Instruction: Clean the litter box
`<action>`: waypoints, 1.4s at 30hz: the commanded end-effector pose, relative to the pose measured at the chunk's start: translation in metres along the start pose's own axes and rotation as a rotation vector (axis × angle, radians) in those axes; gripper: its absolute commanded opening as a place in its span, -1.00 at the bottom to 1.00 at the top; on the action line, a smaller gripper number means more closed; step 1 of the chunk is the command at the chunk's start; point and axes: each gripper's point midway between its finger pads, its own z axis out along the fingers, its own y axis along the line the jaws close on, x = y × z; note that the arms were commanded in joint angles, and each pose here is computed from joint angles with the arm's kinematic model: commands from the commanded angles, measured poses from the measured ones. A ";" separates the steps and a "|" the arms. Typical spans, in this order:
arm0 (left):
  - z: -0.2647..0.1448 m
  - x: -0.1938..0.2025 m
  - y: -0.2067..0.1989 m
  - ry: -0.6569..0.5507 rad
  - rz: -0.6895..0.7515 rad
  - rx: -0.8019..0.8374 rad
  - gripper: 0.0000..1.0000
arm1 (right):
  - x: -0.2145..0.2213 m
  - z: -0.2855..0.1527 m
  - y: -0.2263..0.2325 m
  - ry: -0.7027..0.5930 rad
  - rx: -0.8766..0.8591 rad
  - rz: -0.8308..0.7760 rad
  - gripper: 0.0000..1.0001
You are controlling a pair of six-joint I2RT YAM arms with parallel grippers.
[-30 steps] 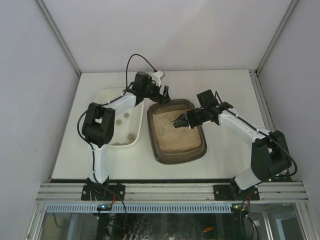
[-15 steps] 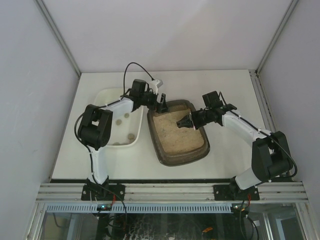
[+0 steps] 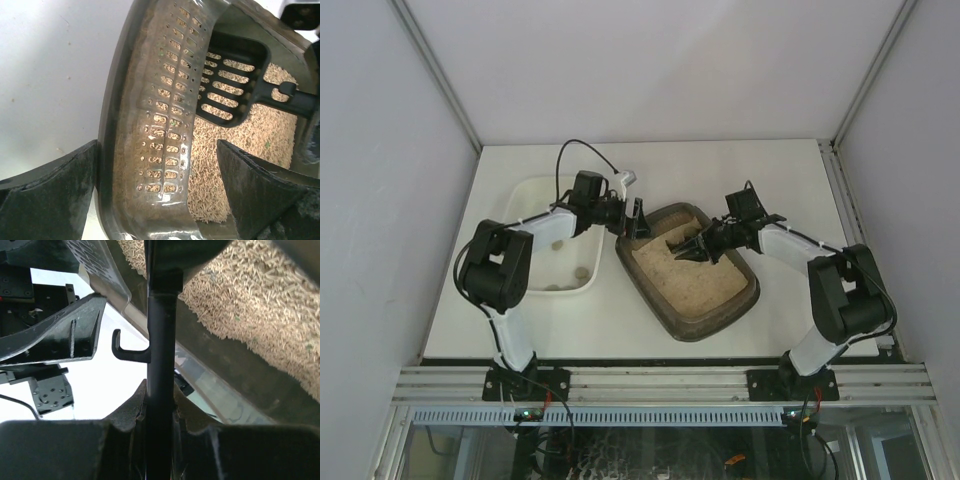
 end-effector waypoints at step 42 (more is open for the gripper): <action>-0.018 -0.004 -0.044 0.045 -0.040 0.094 1.00 | 0.062 -0.053 -0.059 0.053 -0.170 -0.482 -1.00</action>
